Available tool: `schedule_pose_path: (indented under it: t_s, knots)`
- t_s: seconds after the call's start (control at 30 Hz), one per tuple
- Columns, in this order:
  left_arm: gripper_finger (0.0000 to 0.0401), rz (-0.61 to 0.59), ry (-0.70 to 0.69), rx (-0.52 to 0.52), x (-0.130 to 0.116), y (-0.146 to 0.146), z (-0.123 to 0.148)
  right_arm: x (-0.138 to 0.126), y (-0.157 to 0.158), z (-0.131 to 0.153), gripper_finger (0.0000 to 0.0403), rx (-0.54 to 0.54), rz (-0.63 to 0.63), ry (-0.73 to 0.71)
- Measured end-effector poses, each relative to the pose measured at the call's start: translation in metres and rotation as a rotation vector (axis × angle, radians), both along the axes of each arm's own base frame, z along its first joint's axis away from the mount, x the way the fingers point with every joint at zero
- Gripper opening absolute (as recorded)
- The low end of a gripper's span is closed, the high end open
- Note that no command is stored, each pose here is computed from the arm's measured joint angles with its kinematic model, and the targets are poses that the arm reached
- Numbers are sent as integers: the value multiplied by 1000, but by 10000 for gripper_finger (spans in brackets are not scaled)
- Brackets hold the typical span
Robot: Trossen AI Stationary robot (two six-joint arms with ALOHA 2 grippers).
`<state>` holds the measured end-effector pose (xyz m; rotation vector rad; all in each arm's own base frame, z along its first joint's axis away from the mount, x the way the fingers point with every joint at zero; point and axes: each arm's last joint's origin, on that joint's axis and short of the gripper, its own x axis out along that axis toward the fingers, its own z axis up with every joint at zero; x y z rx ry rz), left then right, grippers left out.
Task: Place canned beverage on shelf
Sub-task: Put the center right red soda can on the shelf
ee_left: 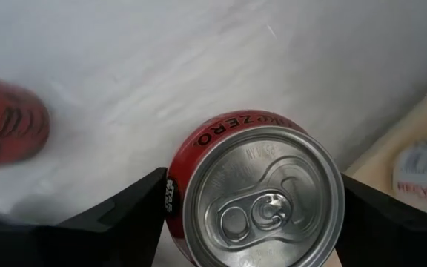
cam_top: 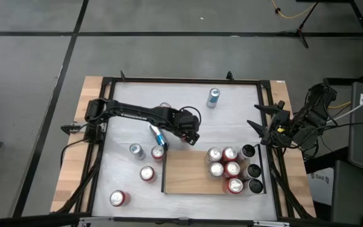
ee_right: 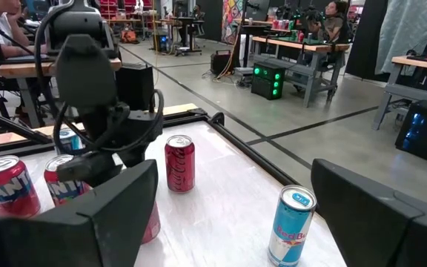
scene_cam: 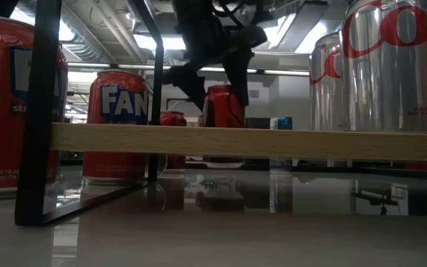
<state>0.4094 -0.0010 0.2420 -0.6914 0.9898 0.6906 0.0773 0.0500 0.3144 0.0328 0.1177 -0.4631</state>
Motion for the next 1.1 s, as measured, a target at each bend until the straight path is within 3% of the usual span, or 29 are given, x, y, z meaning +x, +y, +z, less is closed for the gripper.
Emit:
schedule_pose_path:
  t_s: [0.67, 1.1]
  knots:
    - [297, -459, -176, 9, 1, -16, 49, 0, 0, 0, 347, -4, 0, 4]
    - [298, -583, -200, 48, 0, -43, 58, 0, 0, 0, 347, -4, 0, 3]
